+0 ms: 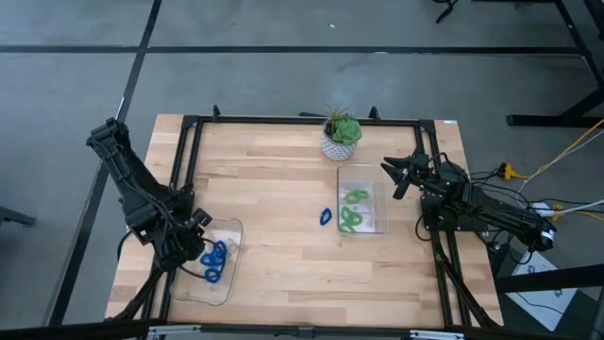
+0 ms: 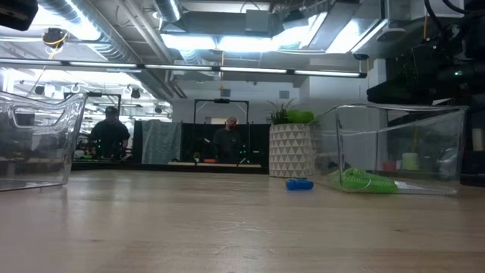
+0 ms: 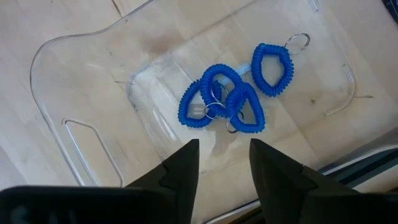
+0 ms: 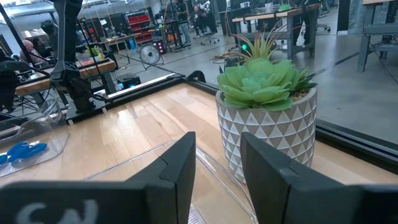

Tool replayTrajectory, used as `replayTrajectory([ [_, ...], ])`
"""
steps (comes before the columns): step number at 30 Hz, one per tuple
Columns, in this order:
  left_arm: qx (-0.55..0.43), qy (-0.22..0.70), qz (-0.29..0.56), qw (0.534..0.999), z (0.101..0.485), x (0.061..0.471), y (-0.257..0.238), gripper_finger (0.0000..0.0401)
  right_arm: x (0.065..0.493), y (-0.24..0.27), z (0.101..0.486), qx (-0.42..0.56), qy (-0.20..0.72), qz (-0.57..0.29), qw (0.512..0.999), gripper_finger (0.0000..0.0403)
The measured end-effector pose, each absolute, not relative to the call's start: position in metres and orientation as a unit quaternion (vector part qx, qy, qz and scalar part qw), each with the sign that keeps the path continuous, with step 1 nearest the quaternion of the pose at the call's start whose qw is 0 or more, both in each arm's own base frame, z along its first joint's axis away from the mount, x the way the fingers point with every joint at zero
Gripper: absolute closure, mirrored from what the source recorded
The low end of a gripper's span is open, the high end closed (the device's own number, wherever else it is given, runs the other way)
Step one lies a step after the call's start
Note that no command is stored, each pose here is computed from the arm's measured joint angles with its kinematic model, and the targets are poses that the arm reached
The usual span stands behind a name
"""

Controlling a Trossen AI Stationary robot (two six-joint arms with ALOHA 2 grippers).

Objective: Sort spring keychains
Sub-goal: Put the blue spring keychain into the bottom transparent bin

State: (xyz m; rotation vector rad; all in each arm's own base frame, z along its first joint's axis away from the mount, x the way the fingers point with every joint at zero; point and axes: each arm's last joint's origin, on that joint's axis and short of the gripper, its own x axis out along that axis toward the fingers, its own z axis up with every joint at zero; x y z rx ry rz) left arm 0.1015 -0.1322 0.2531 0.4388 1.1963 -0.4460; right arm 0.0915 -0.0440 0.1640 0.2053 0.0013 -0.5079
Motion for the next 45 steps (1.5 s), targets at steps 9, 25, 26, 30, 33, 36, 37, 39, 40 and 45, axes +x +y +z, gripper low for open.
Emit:
replayTrajectory([
  [9,0.202,0.554,-0.206,0.781,0.253,0.102,-0.132,0.0269,0.091,-0.044,0.164,0.101,0.001,-0.251,0.963,0.0276],
  [25,0.107,0.551,-0.255,0.787,0.257,0.105,-0.144,0.0276,0.091,-0.044,0.164,0.101,0.001,-0.251,0.963,0.0276],
  [26,0.101,0.546,-0.259,0.79,0.257,0.106,-0.146,0.0276,0.091,-0.044,0.164,0.101,0.001,-0.251,0.963,0.0276],
  [30,0.084,0.522,-0.274,0.803,0.26,0.11,-0.151,0.0278,0.091,-0.044,0.164,0.101,0.001,-0.251,0.963,0.0276],
  [33,0.074,0.508,-0.282,0.811,0.262,0.112,-0.154,0.0278,0.091,-0.044,0.164,0.101,0.001,-0.251,0.963,0.0276],
  [36,0.068,0.501,-0.285,0.815,0.264,0.115,-0.154,0.0276,0.091,-0.044,0.164,0.101,0.001,-0.251,0.963,0.0276],
  [37,0.067,0.501,-0.285,0.814,0.264,0.116,-0.153,0.0276,0.091,-0.044,0.164,0.101,0.001,-0.251,0.963,0.0276],
  [39,0.066,0.501,-0.282,0.815,0.264,0.118,-0.151,0.0277,0.091,-0.044,0.164,0.101,0.001,-0.251,0.963,0.0276],
  [40,0.065,0.5,-0.28,0.817,0.264,0.119,-0.149,0.0278,0.091,-0.044,0.164,0.101,0.001,-0.251,0.963,0.0276],
  [45,0.042,0.488,-0.26,0.832,0.271,0.127,-0.14,0.0283,0.091,-0.044,0.164,0.101,0.001,-0.251,0.963,0.0276],
])
